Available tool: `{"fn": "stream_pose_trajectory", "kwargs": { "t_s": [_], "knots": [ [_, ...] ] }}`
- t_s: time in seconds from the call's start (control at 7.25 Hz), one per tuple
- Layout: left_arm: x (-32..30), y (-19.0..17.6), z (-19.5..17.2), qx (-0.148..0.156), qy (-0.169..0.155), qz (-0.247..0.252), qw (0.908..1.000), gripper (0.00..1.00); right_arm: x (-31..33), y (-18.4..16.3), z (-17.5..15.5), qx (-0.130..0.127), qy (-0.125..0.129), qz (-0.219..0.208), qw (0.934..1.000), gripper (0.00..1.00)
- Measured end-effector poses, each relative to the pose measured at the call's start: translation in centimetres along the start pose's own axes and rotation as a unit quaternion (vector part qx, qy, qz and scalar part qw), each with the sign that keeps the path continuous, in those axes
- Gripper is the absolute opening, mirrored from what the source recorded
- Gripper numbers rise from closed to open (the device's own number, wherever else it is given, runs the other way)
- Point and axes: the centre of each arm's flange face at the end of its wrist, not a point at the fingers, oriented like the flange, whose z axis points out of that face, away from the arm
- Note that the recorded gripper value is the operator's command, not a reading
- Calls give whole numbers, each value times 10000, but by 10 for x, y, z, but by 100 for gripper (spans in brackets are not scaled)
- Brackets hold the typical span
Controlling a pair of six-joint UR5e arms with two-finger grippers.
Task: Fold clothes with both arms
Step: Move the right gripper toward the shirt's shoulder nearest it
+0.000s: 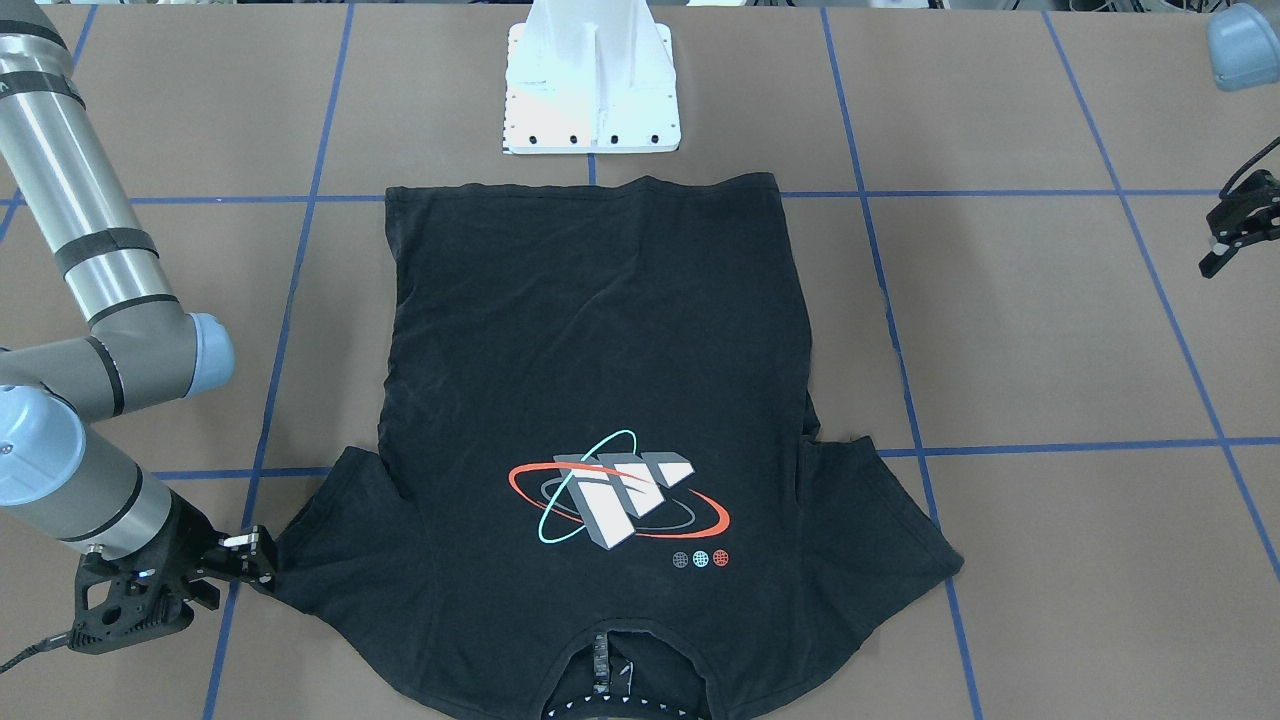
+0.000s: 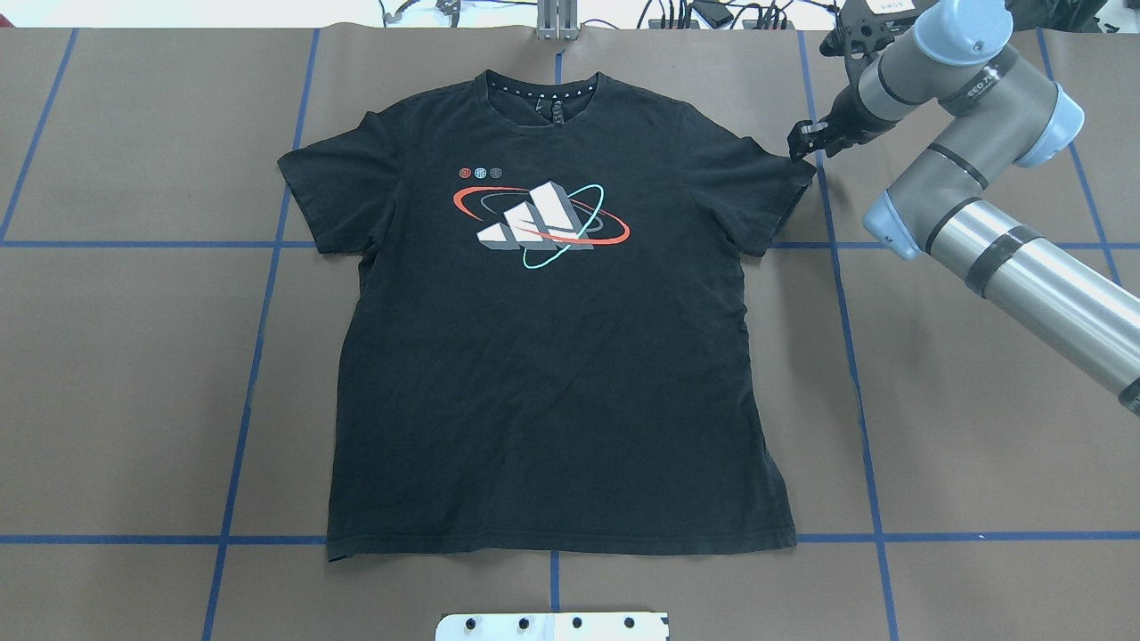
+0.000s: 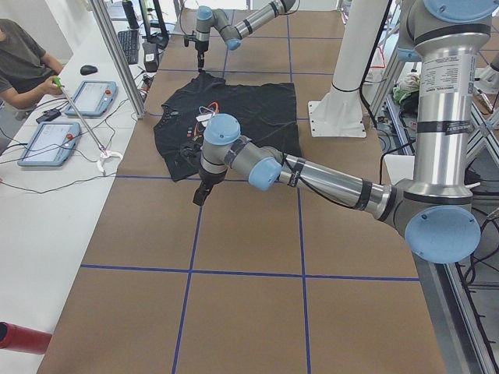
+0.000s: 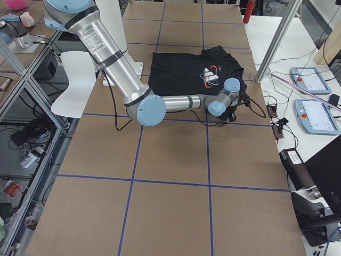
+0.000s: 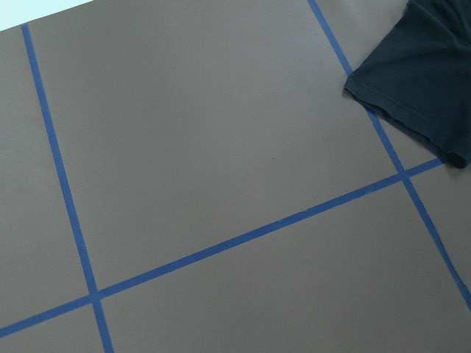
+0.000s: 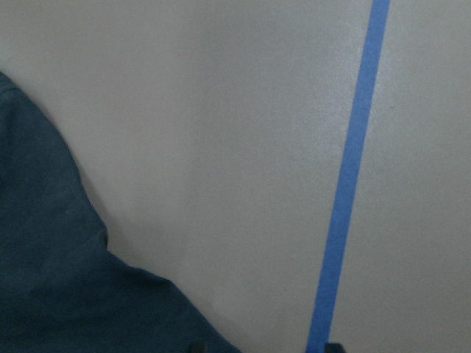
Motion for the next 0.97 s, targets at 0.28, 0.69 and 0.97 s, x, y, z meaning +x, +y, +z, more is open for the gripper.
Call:
{"fn": "stream_pose_trajectory", "kwargs": {
  "t_s": [0.28,0.69,0.97],
  "knots": [
    [0,-1,0,4,1,6,10000,100,4,7,-1,-4,-26,-3,10000,52],
    [0,-1,0,6,1,5,10000,100,3,16,-1,-19,-55,-25,10000,44],
    [1,-1,0,9,7,7,10000,100,1,18,2,-41,-55,-35,10000,27]
  ]
}}
